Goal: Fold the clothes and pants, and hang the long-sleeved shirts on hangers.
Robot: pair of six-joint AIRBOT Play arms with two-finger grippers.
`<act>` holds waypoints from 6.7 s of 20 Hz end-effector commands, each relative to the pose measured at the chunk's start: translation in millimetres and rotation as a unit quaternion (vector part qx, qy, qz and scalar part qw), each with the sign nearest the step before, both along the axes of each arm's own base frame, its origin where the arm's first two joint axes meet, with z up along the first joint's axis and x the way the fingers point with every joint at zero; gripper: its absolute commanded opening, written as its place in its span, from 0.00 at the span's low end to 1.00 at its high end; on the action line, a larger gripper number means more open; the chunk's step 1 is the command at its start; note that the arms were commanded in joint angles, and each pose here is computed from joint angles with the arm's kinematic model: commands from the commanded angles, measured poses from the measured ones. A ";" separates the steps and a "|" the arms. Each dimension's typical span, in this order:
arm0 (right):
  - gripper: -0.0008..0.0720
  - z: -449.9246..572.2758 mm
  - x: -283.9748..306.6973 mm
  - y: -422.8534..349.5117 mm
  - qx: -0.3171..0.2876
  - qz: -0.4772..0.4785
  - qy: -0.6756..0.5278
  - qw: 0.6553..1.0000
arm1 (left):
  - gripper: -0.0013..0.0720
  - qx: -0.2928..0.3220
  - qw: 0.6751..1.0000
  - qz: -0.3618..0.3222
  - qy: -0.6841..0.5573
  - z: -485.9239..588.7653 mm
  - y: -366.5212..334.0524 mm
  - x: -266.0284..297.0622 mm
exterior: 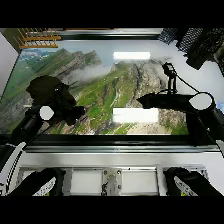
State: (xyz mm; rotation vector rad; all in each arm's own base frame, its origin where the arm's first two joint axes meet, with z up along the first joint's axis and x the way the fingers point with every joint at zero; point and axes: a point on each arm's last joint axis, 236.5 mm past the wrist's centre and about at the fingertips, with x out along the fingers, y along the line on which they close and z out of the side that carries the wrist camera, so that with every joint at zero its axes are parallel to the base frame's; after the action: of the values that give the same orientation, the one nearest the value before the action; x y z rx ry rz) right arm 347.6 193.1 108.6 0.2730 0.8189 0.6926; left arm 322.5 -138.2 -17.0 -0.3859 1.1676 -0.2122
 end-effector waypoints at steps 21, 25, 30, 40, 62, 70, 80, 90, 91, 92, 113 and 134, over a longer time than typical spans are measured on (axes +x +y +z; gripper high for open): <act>0.02 0.3 0.1 0.4 0.000 0.000 0.000 1.000 | 0.96 0.114 0.990 0.039 -0.078 26.0 93.1 51.3; 0.02 0.3 0.1 0.4 0.000 0.000 0.000 1.000 | 0.96 0.131 0.989 0.073 -0.002 -26.9 127.3 50.3; 0.02 0.3 0.1 0.4 0.000 0.000 0.000 1.000 | 0.96 0.126 0.988 0.070 0.060 -83.0 110.5 48.0; 0.02 1.5 0.1 1.5 0.005 0.000 0.001 1.000 | 0.03 0.045 0.997 -0.064 -0.024 29.9 -41.9 74.4; 0.01 -35.0 0.9 -157.5 -0.082 -0.190 0.081 0.975 | 0.85 0.016 0.993 0.119 -0.007 11.6 68.4 117.2; 0.01 -90.9 -27.4 -94.9 -0.094 -0.098 0.143 0.980 | 0.85 -0.063 0.983 0.150 0.079 -86.0 71.0 134.2; 1.00 -136.2 -63.0 -14.6 -0.097 0.022 0.217 0.971 | 0.72 -0.073 0.988 0.116 0.073 -91.6 33.3 171.9; 0.01 -151.7 -57.8 -16.9 -0.166 0.057 0.212 0.961 | 0.03 -0.079 0.995 0.059 -0.012 1.5 25.3 218.8; 0.01 -128.4 -42.0 -32.8 -0.189 0.040 0.184 0.964 | 0.03 -0.079 0.995 0.048 -0.048 34.1 24.8 228.3; 0.01 -95.5 -24.8 -50.5 -0.211 0.021 0.144 0.967 | 0.03 -0.079 0.992 0.040 -0.090 71.0 25.3 236.4; 0.85 -3.2 -68.1 -40.5 -0.203 -0.013 0.057 0.977 | 0.03 0.011 0.999 0.032 0.001 42.0 89.0 123.9; 0.82 -221.5 127.5 12.1 -0.008 -0.051 0.254 0.966 | 0.03 0.011 0.999 0.032 0.000 42.2 89.1 124.4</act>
State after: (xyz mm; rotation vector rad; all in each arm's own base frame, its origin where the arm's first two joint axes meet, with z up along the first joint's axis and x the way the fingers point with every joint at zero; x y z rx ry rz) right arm 470.8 180.3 -102.7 0.4843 1.2735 0.4795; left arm 447.0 -49.4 25.1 -0.4035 1.1544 -0.1441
